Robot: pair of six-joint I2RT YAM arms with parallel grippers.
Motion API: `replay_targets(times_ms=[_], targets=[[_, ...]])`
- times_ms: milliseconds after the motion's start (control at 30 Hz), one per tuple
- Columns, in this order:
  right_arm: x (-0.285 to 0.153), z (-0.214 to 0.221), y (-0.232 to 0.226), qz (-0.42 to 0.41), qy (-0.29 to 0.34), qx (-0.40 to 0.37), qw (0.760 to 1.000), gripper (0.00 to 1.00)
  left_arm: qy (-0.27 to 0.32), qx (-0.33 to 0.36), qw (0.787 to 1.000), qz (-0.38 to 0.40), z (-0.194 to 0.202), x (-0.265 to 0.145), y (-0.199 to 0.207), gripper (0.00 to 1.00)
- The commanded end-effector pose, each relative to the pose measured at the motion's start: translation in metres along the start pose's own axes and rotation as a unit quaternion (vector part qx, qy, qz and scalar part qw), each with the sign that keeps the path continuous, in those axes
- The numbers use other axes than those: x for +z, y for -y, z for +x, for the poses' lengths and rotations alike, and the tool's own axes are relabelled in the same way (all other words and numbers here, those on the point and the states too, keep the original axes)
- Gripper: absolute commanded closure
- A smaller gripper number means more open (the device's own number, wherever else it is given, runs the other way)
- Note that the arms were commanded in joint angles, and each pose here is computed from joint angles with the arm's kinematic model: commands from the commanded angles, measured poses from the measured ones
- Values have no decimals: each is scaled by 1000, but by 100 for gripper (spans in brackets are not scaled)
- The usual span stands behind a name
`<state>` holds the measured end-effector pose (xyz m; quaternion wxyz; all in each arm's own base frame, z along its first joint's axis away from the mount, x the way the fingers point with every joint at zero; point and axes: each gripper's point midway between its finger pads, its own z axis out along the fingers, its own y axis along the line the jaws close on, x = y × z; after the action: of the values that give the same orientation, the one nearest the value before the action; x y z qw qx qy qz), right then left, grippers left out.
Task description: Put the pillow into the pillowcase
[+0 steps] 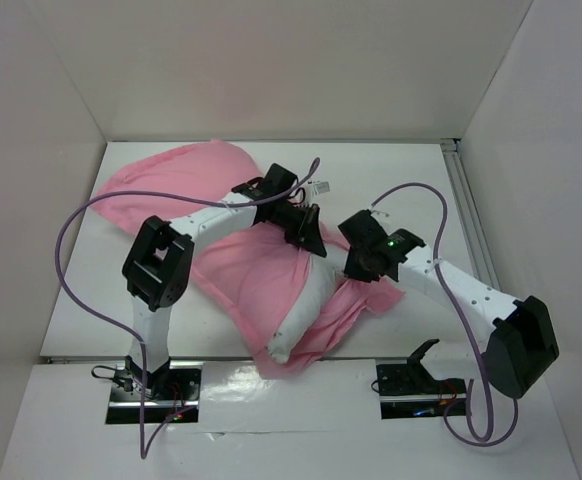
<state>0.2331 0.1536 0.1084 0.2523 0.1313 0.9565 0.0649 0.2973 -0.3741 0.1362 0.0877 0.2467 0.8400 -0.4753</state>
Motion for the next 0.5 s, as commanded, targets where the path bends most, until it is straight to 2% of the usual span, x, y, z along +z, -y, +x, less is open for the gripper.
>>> replay_targets(times_ms=[0, 167, 200, 233, 300, 467], targets=[[10, 20, 34, 63, -38, -27, 997, 80, 8, -32, 997, -66, 5, -16, -50, 100], [14, 23, 35, 71, -46, -30, 996, 82, 8, -32, 997, -66, 5, -16, -50, 100], [13, 24, 40, 80, -47, -33, 995, 79, 7, -33, 998, -61, 5, -16, -48, 100], [13, 23, 41, 84, -42, -33, 995, 82, 10, -29, 998, -60, 3, -16, -48, 100], [9, 21, 42, 90, -37, -31, 995, 100, 10, -29, 998, -60, 3, -16, -48, 100], [-17, -13, 46, 102, 39, 3, 994, 100, 7, -17, 998, -64, 5, -13, -48, 100]])
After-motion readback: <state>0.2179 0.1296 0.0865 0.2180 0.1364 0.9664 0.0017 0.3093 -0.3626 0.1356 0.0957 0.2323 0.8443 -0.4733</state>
